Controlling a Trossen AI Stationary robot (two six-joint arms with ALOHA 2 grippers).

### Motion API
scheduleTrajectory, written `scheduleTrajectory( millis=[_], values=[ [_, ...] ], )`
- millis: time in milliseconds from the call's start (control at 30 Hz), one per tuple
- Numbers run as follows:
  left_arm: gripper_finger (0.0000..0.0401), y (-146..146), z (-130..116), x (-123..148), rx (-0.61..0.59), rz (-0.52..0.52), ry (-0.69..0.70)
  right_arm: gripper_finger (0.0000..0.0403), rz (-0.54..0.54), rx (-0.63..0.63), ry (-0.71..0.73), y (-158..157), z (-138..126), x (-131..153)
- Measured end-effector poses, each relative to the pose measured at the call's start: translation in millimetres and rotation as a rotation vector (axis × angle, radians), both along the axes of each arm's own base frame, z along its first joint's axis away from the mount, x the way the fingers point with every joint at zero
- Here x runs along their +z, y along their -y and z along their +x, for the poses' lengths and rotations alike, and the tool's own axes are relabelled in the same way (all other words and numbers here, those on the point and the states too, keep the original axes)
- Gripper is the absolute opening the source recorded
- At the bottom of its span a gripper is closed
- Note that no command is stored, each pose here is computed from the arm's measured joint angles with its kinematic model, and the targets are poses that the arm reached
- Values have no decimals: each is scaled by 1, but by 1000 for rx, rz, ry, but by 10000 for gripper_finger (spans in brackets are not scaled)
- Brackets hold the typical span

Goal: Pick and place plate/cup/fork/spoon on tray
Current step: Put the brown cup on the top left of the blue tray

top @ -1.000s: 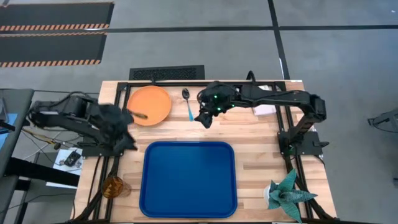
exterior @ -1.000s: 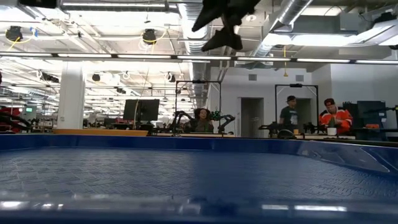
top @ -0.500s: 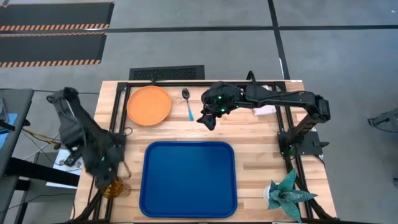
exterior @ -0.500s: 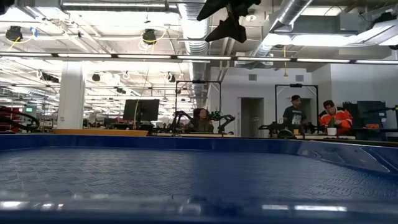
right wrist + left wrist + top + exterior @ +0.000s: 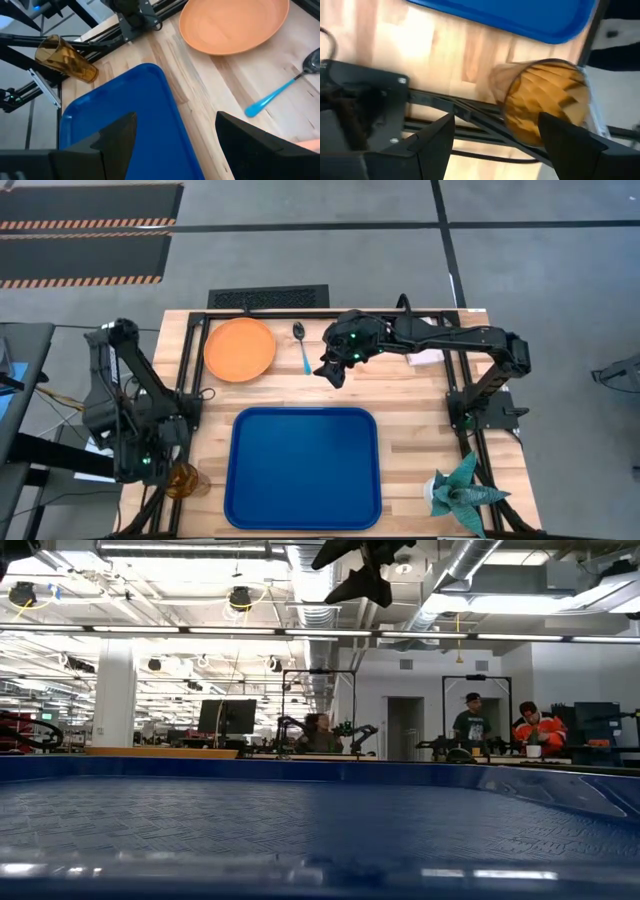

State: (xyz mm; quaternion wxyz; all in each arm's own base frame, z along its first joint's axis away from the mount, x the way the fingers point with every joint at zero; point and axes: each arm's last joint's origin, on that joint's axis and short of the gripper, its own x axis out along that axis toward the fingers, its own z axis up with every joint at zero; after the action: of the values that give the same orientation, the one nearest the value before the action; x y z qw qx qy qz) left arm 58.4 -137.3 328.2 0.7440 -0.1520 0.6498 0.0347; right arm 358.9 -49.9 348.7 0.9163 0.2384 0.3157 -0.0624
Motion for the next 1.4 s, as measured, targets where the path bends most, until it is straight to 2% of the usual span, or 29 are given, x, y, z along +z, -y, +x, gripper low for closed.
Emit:
scheduleTrajectory(
  millis=[267, 533, 667, 767, 833, 1033, 1100, 1233, 1400],
  values=[
    [273, 6, 0, -29, -9, 13, -53, 295, 9, -10, -1, 0, 0, 0],
    [272, 5, -1, -54, 36, 56, -103, 295, -7, -32, -3, 1, 0, 0],
    [257, 10, 0, -68, 16, 17, -124, 295, -8, -32, 0, 1, 0, 0],
    [230, 10, -1, -75, 26, 3, -158, 295, -8, -32, 0, 1, 0, 0],
    [198, 10, -1, -75, 55, 3, -169, 295, -8, -32, 0, 1, 0, 0],
    [50, 10, -2, -75, 102, -10, -225, 295, -8, -31, 0, 1, 0, 0],
    [15, 10, -2, -75, 142, -16, -224, 295, -8, -31, 0, 1, 0, 0],
    [10, 11, -2, -69, 216, -33, -240, 295, -13, -28, 0, 1, 0, 0],
    [3, 9, -4, -50, 324, -40, -276, 295, -15, -26, 0, 1, 0, 0]
  ],
)
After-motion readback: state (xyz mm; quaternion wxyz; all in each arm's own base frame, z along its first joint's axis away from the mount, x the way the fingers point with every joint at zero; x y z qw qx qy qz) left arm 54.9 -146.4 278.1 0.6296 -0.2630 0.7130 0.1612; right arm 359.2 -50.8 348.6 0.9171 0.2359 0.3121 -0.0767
